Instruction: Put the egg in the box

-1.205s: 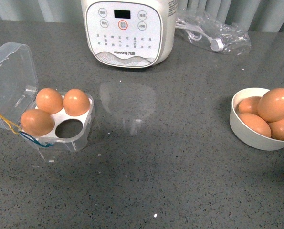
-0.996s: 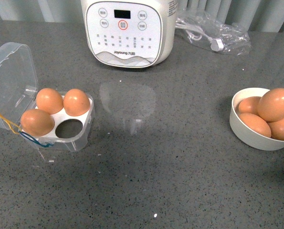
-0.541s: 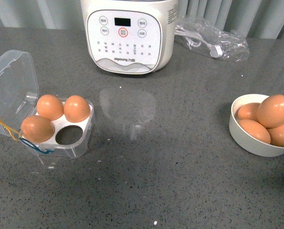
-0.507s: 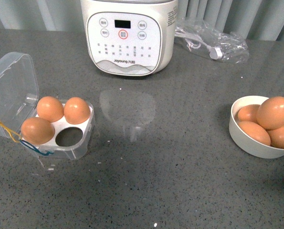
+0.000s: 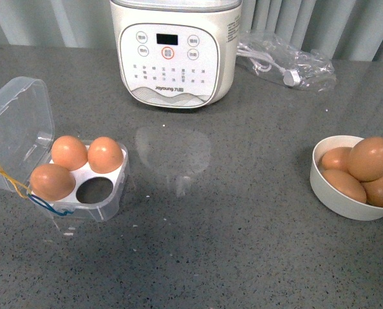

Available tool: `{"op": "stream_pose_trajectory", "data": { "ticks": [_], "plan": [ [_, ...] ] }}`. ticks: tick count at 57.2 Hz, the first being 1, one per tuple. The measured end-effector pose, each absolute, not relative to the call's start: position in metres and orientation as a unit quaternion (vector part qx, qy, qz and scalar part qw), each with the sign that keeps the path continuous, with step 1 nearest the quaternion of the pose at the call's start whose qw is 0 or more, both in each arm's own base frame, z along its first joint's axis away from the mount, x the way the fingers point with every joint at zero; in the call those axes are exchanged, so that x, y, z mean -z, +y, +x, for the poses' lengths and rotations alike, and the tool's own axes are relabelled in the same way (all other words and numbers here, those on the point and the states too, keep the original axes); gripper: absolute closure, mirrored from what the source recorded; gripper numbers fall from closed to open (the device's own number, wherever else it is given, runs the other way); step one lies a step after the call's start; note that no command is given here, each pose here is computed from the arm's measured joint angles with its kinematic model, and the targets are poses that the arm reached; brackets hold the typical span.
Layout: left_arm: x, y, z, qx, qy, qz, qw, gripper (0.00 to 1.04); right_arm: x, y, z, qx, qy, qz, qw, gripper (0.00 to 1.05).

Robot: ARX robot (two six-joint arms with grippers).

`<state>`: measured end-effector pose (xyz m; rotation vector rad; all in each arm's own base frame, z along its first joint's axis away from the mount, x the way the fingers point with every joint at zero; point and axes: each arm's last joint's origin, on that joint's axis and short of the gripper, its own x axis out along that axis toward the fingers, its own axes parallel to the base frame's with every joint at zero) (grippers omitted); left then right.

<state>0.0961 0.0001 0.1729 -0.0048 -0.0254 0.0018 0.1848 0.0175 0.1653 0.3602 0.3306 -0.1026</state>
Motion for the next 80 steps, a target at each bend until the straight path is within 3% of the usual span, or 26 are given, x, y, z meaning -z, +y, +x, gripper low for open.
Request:
{"op": "stream_pose_trajectory", "data": {
  "ticks": [21, 80],
  "plan": [
    [-0.173, 0.000, 0.096, -0.001, -0.013, -0.002, 1.000, 0.07, -0.131, 0.035, 0.221, -0.060, 0.214, 0.078, 0.972, 0.07],
    [-0.173, 0.000, 0.096, -0.001, -0.013, -0.002, 1.000, 0.07, -0.110, 0.030, 0.250, -0.099, 0.249, 0.019, 0.963, 0.07]
  ]
}}
